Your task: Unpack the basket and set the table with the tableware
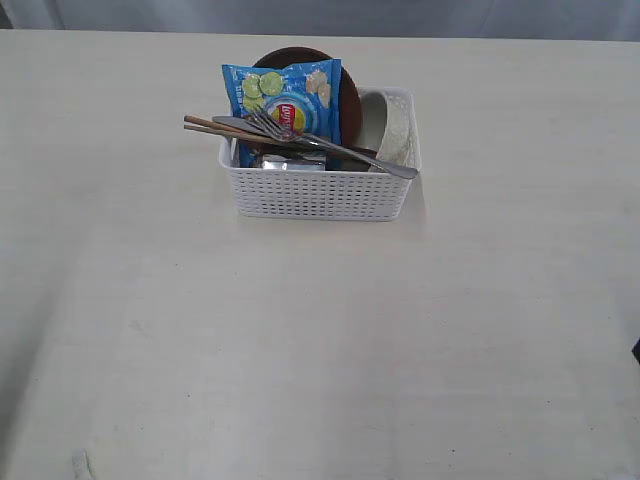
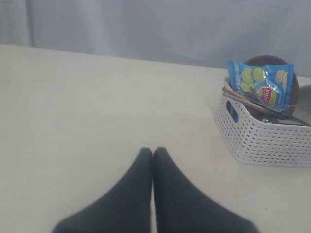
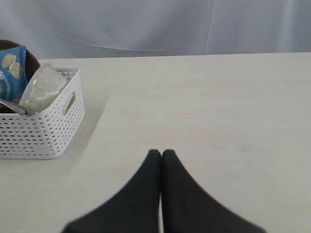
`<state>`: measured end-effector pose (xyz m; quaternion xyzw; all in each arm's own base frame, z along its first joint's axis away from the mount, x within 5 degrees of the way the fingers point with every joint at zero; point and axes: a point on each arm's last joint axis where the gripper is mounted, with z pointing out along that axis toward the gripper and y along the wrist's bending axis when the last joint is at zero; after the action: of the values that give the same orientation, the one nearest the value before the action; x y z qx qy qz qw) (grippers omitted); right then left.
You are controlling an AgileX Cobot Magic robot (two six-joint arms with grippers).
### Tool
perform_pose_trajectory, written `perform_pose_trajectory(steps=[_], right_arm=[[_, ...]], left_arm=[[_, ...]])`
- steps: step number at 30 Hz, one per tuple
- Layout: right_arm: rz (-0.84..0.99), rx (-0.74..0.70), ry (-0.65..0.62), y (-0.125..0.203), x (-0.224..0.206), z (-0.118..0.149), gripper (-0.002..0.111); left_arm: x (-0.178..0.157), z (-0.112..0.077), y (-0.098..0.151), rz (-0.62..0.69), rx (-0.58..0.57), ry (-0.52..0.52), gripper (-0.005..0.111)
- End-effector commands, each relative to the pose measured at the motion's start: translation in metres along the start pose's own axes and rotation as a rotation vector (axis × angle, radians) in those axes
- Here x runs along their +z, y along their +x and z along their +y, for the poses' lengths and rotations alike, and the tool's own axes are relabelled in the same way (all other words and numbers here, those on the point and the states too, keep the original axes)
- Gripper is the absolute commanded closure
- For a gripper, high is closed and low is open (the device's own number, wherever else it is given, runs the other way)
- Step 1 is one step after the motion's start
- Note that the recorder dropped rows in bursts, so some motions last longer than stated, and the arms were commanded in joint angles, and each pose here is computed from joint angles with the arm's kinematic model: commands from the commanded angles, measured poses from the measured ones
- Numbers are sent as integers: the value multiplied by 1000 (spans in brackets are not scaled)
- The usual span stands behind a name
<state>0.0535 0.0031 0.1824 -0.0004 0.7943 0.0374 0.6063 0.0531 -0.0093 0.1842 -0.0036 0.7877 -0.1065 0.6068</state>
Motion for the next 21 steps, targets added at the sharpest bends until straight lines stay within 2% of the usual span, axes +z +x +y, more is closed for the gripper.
perform_pose_trajectory(steps=[1, 8, 17, 21], right_arm=[[-53, -5, -6, -4, 0, 0, 109], [-261, -8, -22, -22, -3, 2, 109], [-316, 0, -28, -27, -5, 2, 109], [-457, 0, -41, -39, -9, 3, 109]], left_arm=[[0, 0, 0, -11, -11, 5, 107], [0, 0, 0, -11, -11, 5, 107], [0, 0, 0, -11, -11, 5, 107], [0, 0, 0, -11, -11, 5, 107]])
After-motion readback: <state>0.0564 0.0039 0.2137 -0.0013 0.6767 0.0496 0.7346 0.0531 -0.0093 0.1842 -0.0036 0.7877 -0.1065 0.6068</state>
